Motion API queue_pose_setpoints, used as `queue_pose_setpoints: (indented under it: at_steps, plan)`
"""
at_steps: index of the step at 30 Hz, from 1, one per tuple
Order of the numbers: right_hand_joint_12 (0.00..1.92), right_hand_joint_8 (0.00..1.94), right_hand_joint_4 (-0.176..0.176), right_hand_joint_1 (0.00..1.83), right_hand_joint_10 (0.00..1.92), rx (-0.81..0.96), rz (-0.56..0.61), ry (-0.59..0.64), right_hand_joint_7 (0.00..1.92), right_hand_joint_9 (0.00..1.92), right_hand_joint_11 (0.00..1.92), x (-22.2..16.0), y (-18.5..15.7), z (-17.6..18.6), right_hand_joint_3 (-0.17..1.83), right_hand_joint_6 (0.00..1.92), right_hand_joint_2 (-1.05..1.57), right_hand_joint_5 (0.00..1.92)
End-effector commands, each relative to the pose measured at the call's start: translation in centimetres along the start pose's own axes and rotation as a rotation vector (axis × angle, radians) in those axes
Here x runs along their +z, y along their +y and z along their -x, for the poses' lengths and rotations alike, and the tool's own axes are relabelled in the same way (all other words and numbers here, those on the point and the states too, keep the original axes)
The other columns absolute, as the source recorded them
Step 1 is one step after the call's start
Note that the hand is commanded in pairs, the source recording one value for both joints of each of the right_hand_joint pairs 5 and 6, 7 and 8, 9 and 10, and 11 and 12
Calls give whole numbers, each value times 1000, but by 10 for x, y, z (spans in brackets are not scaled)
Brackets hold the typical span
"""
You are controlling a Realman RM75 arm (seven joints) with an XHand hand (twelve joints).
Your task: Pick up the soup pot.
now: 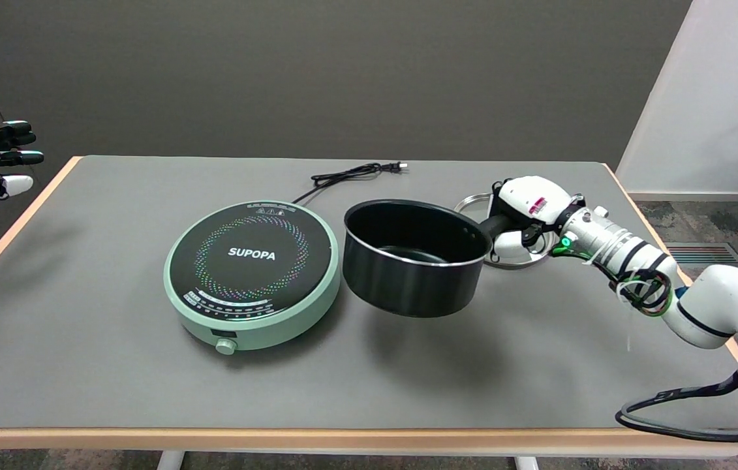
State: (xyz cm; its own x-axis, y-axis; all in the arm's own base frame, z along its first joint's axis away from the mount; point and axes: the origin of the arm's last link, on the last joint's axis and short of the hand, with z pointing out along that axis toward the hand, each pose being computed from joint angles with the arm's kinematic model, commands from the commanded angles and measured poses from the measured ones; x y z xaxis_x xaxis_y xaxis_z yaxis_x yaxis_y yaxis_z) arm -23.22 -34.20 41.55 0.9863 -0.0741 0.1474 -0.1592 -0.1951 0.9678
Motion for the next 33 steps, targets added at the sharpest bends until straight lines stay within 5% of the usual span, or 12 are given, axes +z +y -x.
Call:
queue_pose_setpoints:
  at_steps: [1,33]
  plan:
    - [1920,1920,-20,826,1920,33,-25,71,1920,1920,1920,-2,-5,-13,684,1920,1119,1920]
    - [1920,1920,-19,856,1920,-300,-163,488,1920,1920,1920,20,-105,-157,933,1920,892,1920]
